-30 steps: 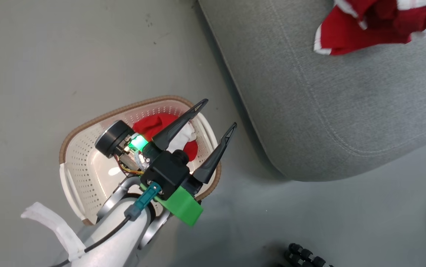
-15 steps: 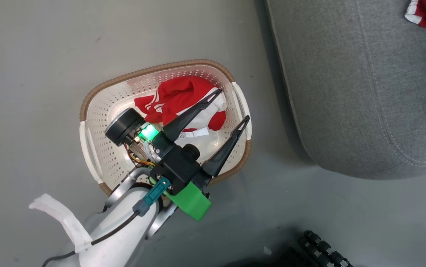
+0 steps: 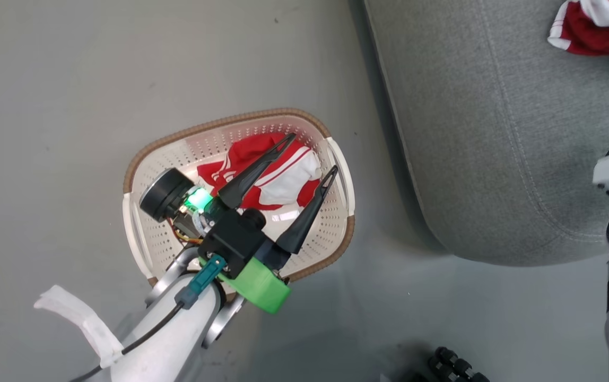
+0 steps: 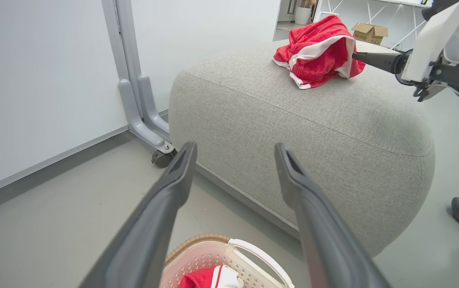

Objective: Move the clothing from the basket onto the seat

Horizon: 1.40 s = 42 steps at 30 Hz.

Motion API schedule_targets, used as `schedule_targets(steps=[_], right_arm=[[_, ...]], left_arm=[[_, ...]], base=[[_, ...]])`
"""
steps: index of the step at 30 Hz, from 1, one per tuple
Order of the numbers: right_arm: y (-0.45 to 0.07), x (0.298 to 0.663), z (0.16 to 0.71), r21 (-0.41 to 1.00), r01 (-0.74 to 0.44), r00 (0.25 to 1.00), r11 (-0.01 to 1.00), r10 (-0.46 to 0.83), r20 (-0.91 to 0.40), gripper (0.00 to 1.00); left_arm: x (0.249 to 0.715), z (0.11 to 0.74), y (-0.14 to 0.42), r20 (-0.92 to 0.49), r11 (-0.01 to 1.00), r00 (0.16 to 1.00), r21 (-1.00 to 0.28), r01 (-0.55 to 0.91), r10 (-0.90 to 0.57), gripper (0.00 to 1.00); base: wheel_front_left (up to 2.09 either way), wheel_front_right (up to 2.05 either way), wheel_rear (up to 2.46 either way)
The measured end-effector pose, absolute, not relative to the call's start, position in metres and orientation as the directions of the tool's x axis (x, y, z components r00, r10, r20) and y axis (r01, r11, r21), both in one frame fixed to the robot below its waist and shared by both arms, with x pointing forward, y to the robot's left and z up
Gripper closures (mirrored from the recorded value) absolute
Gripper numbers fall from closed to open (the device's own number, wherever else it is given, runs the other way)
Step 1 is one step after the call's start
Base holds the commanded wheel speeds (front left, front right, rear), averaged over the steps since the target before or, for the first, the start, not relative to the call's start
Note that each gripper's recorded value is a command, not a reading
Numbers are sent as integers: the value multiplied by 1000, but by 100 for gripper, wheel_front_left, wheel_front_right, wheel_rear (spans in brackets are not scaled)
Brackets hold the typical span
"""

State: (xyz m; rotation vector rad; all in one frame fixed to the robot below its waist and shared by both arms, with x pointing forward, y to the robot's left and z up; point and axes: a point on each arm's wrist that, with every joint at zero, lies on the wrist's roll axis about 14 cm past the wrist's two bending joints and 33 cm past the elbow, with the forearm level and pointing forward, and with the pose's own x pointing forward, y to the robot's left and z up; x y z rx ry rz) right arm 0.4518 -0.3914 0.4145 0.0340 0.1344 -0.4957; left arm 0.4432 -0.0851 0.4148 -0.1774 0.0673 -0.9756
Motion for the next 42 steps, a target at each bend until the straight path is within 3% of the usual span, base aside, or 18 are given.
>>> schedule_targets(steps=[10,25,32,42], right_arm=[[-322,432,439,49,329,942,943,-324,-81,0],[-211,434,469,84,24,1000,996,-24,0,0],[-182,425,486,77,-61,998,995,59,27,0],[-167,402,502,76,-105,994,992,103,34,0]], left_arm=[[444,444,-55,44,668,684,-179,722,-728,0],[461,496,68,105,929,943,-167,331,-317,0],[440,499,124,88,974,986,-169,153,-140,0],[400,495,148,59,987,994,-133,94,-87,0]], base=[[0,0,0],[0,0,0],[0,0,0],[0,0,0]])
